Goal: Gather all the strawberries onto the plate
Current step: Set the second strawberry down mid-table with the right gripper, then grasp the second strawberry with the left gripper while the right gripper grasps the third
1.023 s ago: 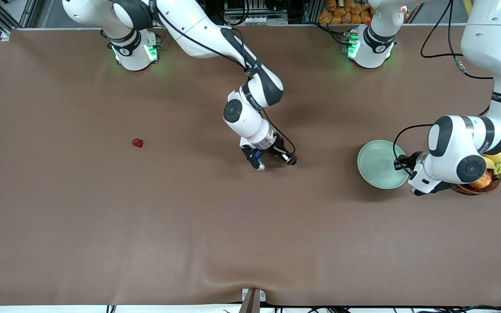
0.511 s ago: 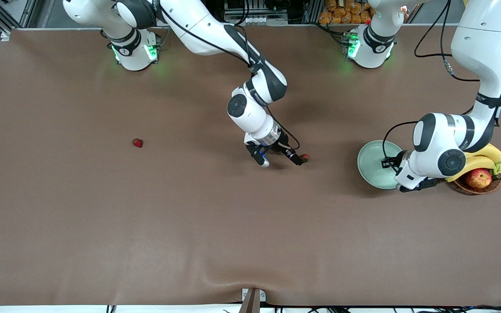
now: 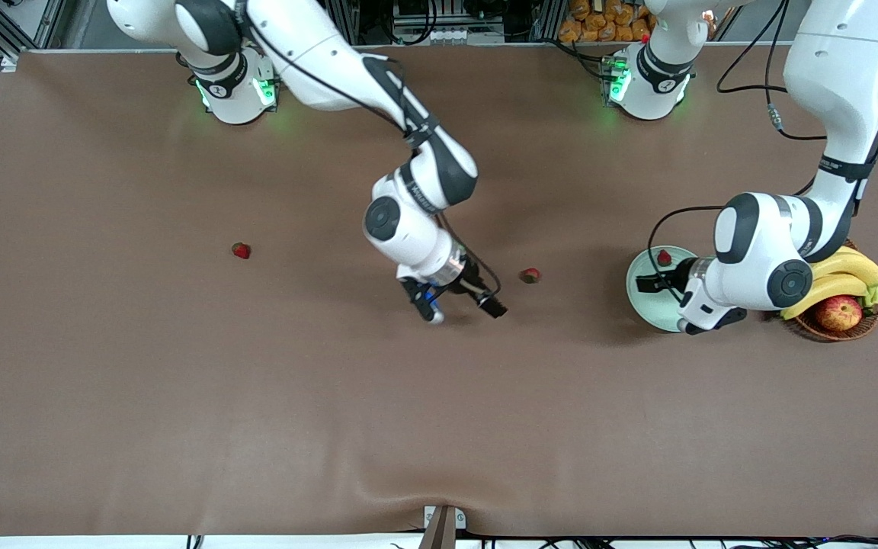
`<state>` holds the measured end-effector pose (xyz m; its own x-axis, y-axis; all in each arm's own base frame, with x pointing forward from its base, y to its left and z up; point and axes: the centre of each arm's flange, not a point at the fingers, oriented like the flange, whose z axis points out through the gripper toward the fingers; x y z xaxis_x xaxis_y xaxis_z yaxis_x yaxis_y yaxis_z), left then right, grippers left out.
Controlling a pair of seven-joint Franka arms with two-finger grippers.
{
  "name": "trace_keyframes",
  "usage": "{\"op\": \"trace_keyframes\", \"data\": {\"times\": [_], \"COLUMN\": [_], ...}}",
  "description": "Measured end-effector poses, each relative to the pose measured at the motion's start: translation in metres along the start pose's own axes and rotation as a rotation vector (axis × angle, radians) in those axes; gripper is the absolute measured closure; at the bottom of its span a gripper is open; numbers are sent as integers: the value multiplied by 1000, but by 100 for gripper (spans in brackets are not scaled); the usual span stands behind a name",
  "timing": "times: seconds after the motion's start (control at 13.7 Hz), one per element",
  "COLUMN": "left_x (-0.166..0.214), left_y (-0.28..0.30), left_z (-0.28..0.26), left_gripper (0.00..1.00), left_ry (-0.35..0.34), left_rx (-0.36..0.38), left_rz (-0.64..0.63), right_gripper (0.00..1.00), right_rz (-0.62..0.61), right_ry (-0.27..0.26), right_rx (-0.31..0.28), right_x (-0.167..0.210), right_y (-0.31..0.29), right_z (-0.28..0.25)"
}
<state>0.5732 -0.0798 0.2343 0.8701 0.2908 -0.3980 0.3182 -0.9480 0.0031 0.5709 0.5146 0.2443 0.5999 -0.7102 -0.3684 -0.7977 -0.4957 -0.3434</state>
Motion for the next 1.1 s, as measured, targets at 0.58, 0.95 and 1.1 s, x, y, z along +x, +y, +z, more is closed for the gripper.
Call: {"op": "trace_keyframes", "data": {"times": [0.58,0.95,1.1], "left_x": [-75,-100,-109], "left_y": [122,182,205], "left_z": [-1,2,4], "left_gripper": [0,0,0], "left_ry": [-7,14,44], "left_rx": [18,20,43], "left_rz": [15,28,107], "right_gripper": [0,0,0], "right_rz": [-133,-327,-379], "right_ry": [43,45,45], "right_rx": [-330,-505,-571], "right_x": [93,143,164], "right_y": [19,98,133], "right_z": [-144,-181,-183]}}
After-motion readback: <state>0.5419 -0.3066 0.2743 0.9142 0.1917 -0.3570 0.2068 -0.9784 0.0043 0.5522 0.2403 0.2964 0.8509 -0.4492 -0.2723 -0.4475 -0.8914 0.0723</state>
